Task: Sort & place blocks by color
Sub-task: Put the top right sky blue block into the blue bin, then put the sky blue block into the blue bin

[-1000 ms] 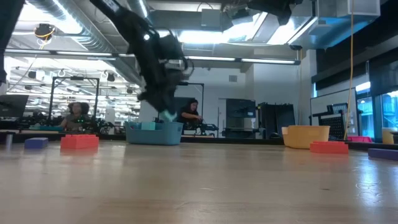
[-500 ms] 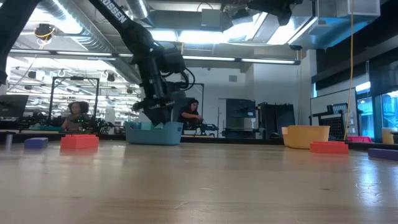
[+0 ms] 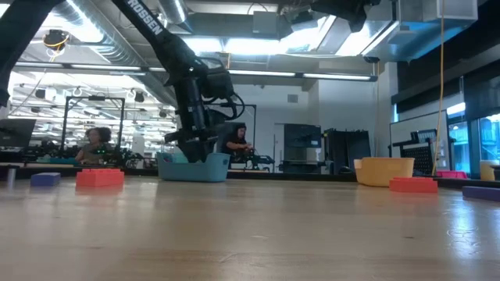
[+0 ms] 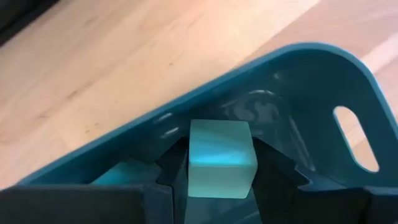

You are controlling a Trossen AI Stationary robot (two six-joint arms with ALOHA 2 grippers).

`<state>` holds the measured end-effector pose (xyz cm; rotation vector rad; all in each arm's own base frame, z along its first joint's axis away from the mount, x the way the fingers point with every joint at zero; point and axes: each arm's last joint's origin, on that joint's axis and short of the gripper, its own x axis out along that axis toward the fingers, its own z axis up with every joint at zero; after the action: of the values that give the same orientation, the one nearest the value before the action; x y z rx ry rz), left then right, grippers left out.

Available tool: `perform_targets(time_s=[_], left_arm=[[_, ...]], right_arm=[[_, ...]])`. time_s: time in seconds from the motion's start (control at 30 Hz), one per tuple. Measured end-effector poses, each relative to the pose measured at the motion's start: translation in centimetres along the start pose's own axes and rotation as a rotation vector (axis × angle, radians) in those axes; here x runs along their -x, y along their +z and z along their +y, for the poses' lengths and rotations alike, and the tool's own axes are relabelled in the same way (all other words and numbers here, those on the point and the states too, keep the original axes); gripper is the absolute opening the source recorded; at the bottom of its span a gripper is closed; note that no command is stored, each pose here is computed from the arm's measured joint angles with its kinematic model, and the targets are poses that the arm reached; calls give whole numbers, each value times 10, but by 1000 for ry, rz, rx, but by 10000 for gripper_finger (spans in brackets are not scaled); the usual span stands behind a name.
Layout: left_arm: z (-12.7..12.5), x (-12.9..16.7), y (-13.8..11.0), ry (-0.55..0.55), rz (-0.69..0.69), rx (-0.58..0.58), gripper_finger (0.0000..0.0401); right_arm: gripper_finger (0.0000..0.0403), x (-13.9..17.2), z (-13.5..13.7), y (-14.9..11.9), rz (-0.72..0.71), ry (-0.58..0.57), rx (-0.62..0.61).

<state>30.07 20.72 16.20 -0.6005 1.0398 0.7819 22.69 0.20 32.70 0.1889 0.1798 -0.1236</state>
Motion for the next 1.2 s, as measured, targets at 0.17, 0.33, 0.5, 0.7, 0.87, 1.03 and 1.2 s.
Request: perform_targets(time_s=[0.17, 0.33, 0.5, 0.7, 0.87, 1.03, 1.2], left_arm=[[0, 0, 0, 1, 0, 0, 146], [0, 0, 0, 9, -3, 0, 150], [0, 0, 0, 9, -3, 0, 156], [3, 0, 1, 0, 1, 8, 186], [6, 0, 3, -29, 11, 12, 217], [8, 21, 21, -88, -46, 8, 233], [2, 65, 44, -121, -182, -41, 234]], right_arm=[[222, 0, 0, 0, 0, 0, 0], [222, 0, 0, 0, 0, 0, 0], [222, 0, 0, 0, 0, 0, 0], [222, 0, 0, 0, 0, 0, 0], [222, 0, 0, 0, 0, 0, 0], [222, 0, 0, 0, 0, 0, 0], [222, 0, 0, 0, -1, 0, 1]])
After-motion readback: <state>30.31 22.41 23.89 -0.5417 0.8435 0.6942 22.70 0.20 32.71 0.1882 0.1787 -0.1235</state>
